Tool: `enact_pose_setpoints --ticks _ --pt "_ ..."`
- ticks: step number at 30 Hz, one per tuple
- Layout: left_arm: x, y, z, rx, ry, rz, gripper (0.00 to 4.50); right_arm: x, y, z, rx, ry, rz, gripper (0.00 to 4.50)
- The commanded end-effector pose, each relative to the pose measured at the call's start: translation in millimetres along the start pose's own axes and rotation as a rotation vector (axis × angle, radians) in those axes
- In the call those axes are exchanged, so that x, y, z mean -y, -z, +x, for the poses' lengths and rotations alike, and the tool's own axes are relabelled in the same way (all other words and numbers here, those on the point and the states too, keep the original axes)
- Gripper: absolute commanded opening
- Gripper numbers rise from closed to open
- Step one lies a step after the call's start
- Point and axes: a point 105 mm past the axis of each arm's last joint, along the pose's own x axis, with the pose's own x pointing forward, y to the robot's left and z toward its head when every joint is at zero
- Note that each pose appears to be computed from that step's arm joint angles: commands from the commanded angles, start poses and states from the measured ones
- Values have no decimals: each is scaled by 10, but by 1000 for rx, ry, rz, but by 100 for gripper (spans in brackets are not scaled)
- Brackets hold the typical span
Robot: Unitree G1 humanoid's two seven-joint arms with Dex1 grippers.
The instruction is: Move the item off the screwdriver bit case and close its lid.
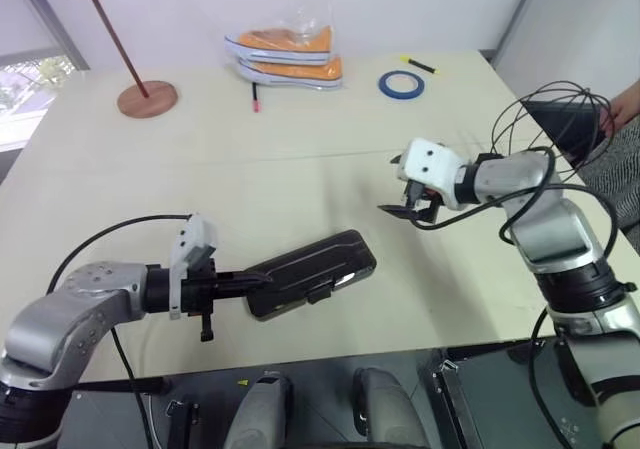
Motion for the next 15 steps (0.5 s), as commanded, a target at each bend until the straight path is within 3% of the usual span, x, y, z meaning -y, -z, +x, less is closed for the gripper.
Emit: enact_pose_setpoints --ticks 1,3,5,9,11,13,15 --pt "-176 -184 -16 30 -49 79 0 8 -264 -95 107 -20 73 445" --pt "-296 -306 0 42 -62 115 0 -80 -385 -85 164 -83 213 445" --pt "-378 -416 11 44 -50 149 0 -210 -517 -82 209 -173 366 393" --pt "-501 -545 40 13 -9 215 0 -544 -603 -88 175 -336 570 206" --pt "-561 -599 84 -1 16 242 0 -714 -610 -98 137 -411 656 88" --pt "-619 -635 147 -14 38 267 0 -846 -619 -105 126 -482 695 4" --pt "-674 -641 226 -29 60 282 0 -948 -611 -111 127 -544 718 4"
